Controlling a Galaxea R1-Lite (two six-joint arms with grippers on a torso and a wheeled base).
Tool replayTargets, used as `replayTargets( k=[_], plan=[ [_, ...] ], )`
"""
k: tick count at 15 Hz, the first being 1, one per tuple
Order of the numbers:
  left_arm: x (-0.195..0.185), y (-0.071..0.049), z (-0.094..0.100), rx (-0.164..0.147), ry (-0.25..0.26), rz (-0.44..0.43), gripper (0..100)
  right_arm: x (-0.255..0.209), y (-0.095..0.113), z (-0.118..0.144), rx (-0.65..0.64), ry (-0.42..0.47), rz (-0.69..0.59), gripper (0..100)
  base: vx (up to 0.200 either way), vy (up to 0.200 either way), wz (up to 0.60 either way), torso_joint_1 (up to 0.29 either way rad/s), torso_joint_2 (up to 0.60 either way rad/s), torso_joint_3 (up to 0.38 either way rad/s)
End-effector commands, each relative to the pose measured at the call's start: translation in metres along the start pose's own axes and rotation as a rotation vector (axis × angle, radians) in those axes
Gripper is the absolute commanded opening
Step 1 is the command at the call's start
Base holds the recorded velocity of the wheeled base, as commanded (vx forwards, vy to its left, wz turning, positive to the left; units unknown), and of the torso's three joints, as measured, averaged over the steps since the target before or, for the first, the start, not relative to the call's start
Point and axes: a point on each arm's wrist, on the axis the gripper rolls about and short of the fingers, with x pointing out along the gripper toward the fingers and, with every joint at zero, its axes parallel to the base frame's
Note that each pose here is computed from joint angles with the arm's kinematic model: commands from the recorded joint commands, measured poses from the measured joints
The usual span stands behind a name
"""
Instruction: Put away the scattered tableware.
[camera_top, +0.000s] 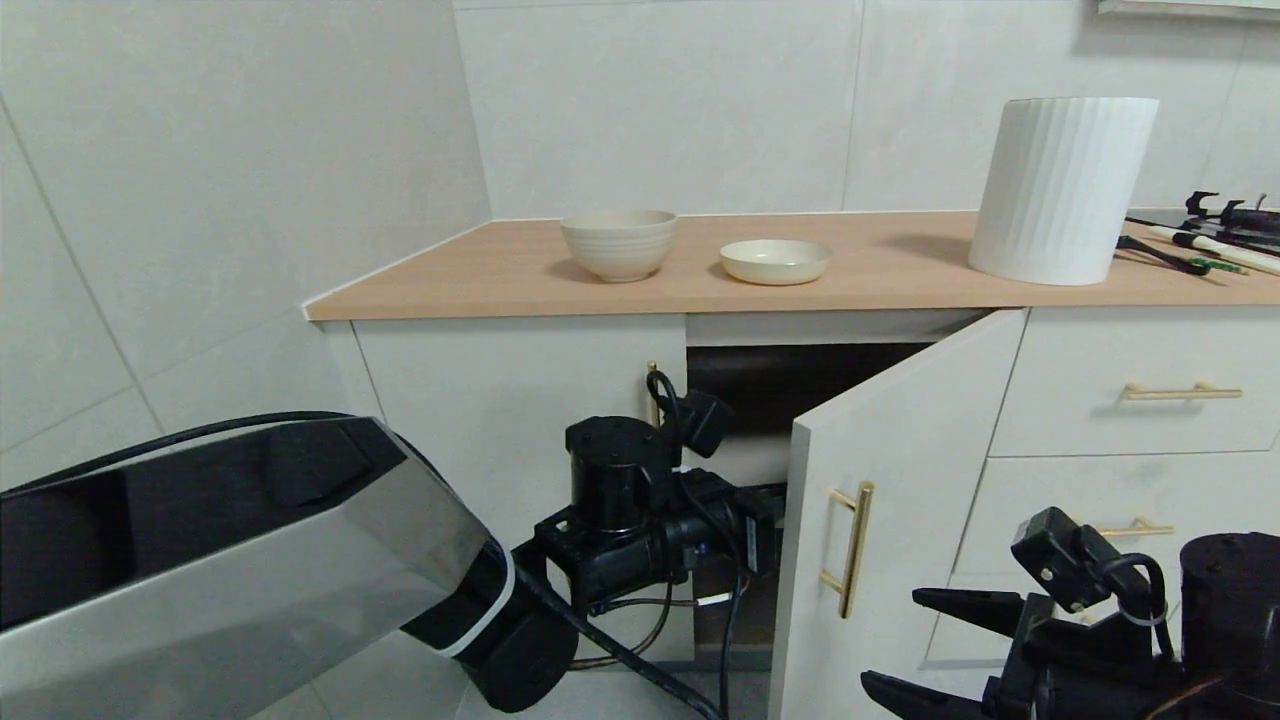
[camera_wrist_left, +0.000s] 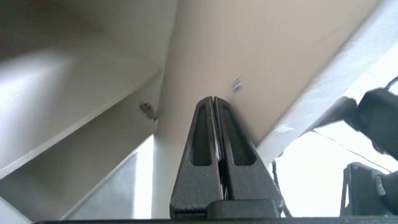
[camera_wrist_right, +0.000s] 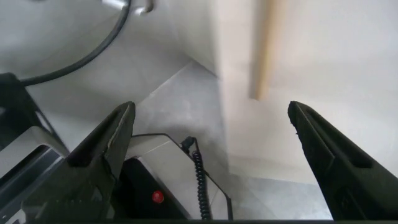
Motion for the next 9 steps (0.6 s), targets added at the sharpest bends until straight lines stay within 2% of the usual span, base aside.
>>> replayTargets(
  k=[1, 4, 8, 9],
  plan=[
    [0.008, 0.002, 0.003, 0.004, -0.011, -0.003, 0, 0.000, 0.000, 0.000, -0.001, -0.002, 0.000, 100, 0.000, 0.000, 0.00, 0.000, 0.00, 0.000],
    [0.008, 0.002, 0.005, 0.004, -0.010, -0.004, 0, 0.000, 0.000, 0.000, 0.000, -0.002, -0.001, 100, 0.000, 0.000, 0.00, 0.000, 0.00, 0.000],
    [0.014, 0.001, 0.012, 0.007, -0.019, -0.006, 0, -0.002, 0.000, 0.001, -0.003, -0.011, -0.002, 100, -0.200, 0.000, 0.00, 0.007, 0.00, 0.002],
    [0.016, 0.001, 0.015, 0.008, -0.022, -0.006, 0, -0.002, 0.001, 0.002, -0.003, -0.012, -0.002, 100, 0.000, 0.000, 0.00, 0.000, 0.00, 0.000]
  ],
)
